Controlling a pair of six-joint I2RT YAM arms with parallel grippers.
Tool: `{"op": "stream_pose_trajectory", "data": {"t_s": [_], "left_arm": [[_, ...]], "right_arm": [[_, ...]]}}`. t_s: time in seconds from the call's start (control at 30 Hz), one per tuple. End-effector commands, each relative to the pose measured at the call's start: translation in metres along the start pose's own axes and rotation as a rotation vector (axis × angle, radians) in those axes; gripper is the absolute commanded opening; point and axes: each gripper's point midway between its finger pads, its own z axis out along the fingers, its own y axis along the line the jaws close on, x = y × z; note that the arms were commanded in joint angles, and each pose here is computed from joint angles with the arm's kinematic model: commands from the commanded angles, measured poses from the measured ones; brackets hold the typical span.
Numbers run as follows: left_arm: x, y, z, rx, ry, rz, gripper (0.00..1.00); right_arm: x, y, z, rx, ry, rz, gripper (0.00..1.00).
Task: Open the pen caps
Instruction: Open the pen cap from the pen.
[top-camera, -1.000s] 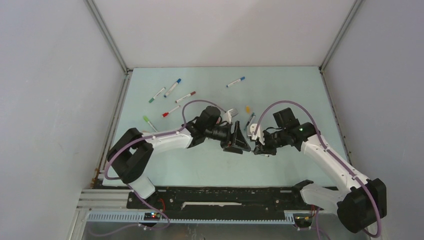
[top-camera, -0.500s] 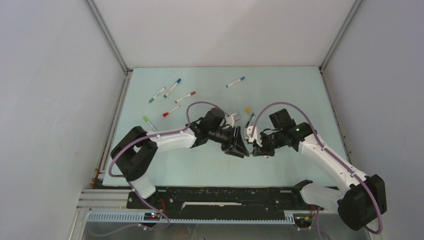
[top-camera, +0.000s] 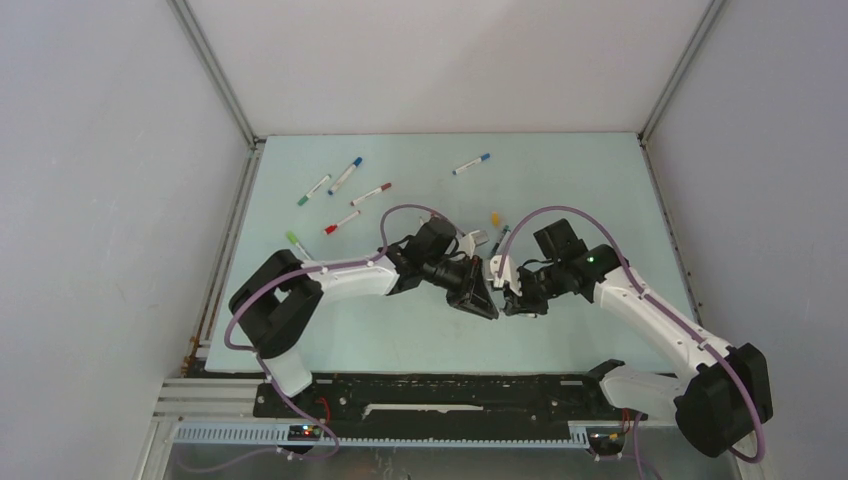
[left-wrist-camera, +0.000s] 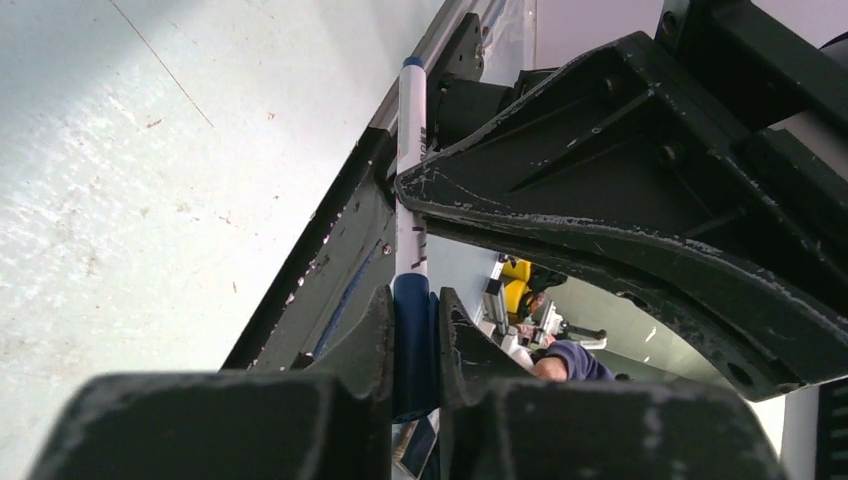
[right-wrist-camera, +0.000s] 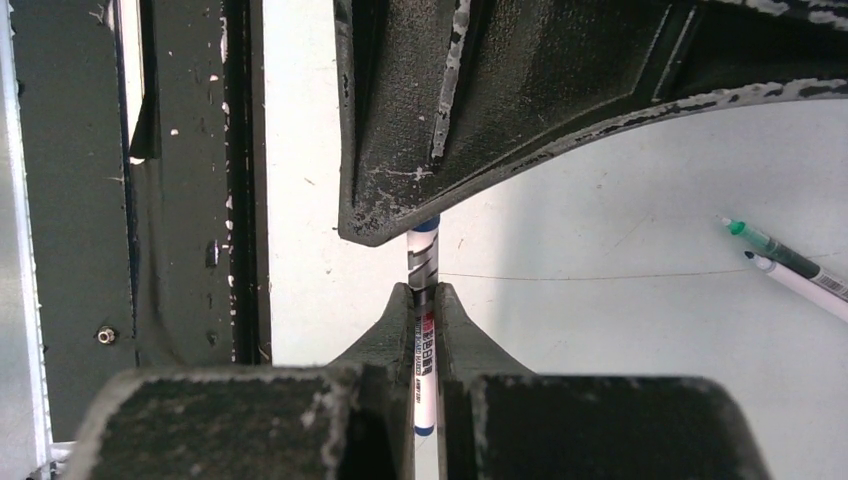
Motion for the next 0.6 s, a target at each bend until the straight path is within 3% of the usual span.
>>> {"op": "stream_pose_trajectory", "data": {"t_s": [0.0, 0.07, 0.27, 0.37, 0.57], "left_arm": [[-0.006, -0.027, 0.0, 0.062, 0.009, 0.082, 0.04], [-0.006, -0.027, -0.001, 0.057, 0.005, 0.086, 0.0], [-0.006, -0.025, -0.009, 0.028, -0.053, 0.12, 0.0], [-0.011, -0.027, -0.015, 0.022, -0.123, 0.155, 0.0], [-0.035, -0.049, -0.034, 0.048, -0.376, 0.263, 0.0]], "right_arm": [[-0.004, -0.004, 0.001, 0.011, -0.011, -0.018, 0.0], [-0.005, -0.005, 0.001, 0.016, -0.012, -0.012, 0.02], [-0.017, -0.012, -0.016, 0.049, -0.079, 0.068, 0.37], [-0.035, -0.011, -0.039, 0.065, -0.21, 0.104, 0.52], [-0.073, -0.004, -0.093, 0.083, -0.536, 0.168, 0.63]]}}
